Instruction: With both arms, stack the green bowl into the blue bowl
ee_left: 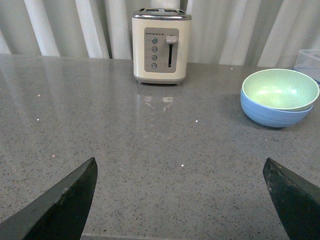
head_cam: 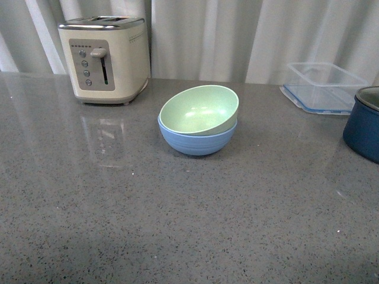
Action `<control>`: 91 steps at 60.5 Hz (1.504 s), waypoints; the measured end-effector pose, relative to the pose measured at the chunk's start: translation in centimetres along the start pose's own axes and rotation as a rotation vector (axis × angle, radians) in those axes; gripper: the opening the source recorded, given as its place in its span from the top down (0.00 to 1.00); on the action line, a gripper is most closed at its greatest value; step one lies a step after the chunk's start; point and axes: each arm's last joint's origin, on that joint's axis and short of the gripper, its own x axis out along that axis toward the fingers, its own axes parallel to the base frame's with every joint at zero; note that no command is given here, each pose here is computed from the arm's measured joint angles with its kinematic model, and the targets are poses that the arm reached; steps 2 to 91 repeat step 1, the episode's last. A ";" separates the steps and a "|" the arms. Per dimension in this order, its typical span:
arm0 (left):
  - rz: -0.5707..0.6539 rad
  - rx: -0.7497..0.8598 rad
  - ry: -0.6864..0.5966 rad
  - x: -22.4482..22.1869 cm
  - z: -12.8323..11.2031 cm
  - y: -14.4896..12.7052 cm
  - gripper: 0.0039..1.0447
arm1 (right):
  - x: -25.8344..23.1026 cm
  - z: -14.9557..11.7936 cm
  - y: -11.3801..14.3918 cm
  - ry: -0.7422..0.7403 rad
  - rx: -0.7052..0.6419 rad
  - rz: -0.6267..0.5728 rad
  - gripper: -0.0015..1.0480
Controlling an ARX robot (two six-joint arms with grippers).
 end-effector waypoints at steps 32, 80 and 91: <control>0.000 0.000 0.000 0.0 0.0 0.0 0.06 | 0.0 0.0 0.0 0.000 0.000 0.000 0.10; 0.000 0.000 0.000 0.0 0.0 0.0 0.06 | 0.0 0.0 0.0 0.000 0.000 0.000 0.10; 0.000 0.000 0.000 0.0 0.0 0.0 0.06 | 0.0 0.0 0.0 0.000 0.000 0.000 0.10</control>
